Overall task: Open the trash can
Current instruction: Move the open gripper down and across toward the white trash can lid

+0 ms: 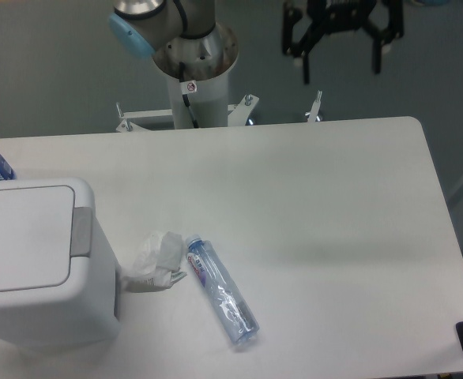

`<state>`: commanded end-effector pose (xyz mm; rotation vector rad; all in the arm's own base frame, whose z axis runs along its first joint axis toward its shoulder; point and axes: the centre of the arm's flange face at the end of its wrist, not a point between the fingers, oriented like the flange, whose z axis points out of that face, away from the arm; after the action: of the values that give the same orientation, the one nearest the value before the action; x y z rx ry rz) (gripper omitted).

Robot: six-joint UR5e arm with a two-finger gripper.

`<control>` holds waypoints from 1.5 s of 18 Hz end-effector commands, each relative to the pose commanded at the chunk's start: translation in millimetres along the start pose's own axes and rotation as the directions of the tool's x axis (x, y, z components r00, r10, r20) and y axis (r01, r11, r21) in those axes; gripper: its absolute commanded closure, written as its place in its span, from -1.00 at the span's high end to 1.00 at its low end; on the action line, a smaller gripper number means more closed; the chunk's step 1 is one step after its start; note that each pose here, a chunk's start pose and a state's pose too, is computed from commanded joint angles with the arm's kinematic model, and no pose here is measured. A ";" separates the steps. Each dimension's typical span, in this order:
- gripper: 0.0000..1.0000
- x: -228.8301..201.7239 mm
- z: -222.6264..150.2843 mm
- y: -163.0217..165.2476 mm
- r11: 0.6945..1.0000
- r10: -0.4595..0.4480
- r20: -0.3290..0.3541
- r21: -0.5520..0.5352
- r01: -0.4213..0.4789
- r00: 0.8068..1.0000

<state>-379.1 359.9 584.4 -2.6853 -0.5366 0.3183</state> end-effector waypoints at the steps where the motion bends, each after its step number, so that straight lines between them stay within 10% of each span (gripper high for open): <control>1: 1.00 3.6 5.3 -2.9 1.000 -0.008 -0.007 -0.002 0.008 1.000; 14: 1.00 129.2 95.8 -84.9 0.949 -0.311 -0.131 0.022 0.316 0.941; 27: 1.00 215.8 95.2 -106.0 0.955 -0.291 -0.199 0.003 0.297 0.936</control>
<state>-246.3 569.3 510.9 -2.5184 -0.8489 -0.0231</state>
